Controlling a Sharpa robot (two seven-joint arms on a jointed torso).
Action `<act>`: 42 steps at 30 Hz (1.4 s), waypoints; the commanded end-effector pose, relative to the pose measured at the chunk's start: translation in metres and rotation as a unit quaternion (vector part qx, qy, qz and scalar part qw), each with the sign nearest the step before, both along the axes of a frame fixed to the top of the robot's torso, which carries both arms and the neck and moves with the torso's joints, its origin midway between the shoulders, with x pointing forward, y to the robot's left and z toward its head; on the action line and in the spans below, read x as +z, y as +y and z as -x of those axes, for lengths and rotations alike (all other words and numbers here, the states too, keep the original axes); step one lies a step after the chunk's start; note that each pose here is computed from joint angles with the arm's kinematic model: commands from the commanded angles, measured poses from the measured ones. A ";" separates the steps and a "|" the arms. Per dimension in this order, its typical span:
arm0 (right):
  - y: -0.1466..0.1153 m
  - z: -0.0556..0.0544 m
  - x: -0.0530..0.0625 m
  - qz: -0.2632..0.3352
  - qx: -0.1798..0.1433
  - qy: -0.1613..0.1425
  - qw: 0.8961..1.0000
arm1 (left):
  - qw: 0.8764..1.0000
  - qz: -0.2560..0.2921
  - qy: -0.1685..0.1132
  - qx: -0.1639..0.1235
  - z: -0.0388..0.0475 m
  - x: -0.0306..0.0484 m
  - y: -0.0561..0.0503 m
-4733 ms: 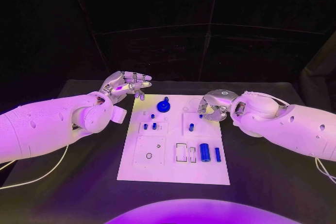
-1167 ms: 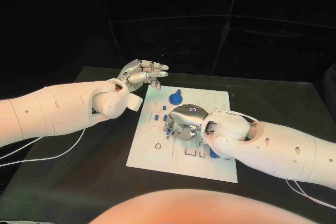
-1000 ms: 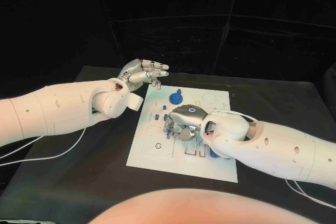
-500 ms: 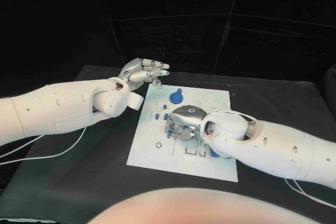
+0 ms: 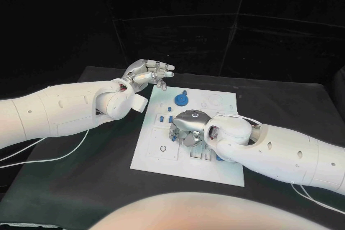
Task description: Assemble the parts on the task board
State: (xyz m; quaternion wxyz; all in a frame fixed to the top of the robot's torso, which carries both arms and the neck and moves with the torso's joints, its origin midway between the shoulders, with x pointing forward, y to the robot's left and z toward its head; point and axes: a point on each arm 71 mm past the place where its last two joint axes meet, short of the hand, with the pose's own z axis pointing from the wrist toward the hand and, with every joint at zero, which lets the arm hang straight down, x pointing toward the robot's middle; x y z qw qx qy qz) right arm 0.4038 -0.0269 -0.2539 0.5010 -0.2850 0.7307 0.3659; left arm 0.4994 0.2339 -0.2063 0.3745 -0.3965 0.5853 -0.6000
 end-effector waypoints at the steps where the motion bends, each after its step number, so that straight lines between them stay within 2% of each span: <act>1: 0.002 0.001 -0.001 0.007 0.006 0.001 1.000 | 1.000 0.005 -0.001 -0.004 -0.0004 0.0014 -0.001; 13: 0.004 0.000 -0.003 0.011 0.003 -0.001 1.000 | 1.000 0.005 0.001 -0.005 -0.0007 0.0011 -0.001; 26: -0.004 -0.001 0.006 -0.050 -0.011 -0.029 0.998 | 1.000 0.004 0.004 -0.007 -0.0010 0.0006 0.000; 31: -0.024 0.004 0.014 -0.085 -0.024 -0.033 0.996 | 1.000 0.003 0.005 -0.005 -0.0013 0.0003 0.002; 35: -0.052 0.006 0.020 -0.090 -0.050 -0.026 0.994 | 1.000 0.003 0.005 -0.004 -0.0014 0.0002 0.004; 37: -0.066 0.003 0.025 -0.083 -0.068 -0.023 0.994 | 1.000 0.002 0.006 -0.004 -0.0014 0.0001 0.004; 42: -0.097 -0.014 0.035 -0.038 -0.119 -0.027 0.992 | 1.000 0.002 0.006 -0.003 -0.0017 -0.0002 0.005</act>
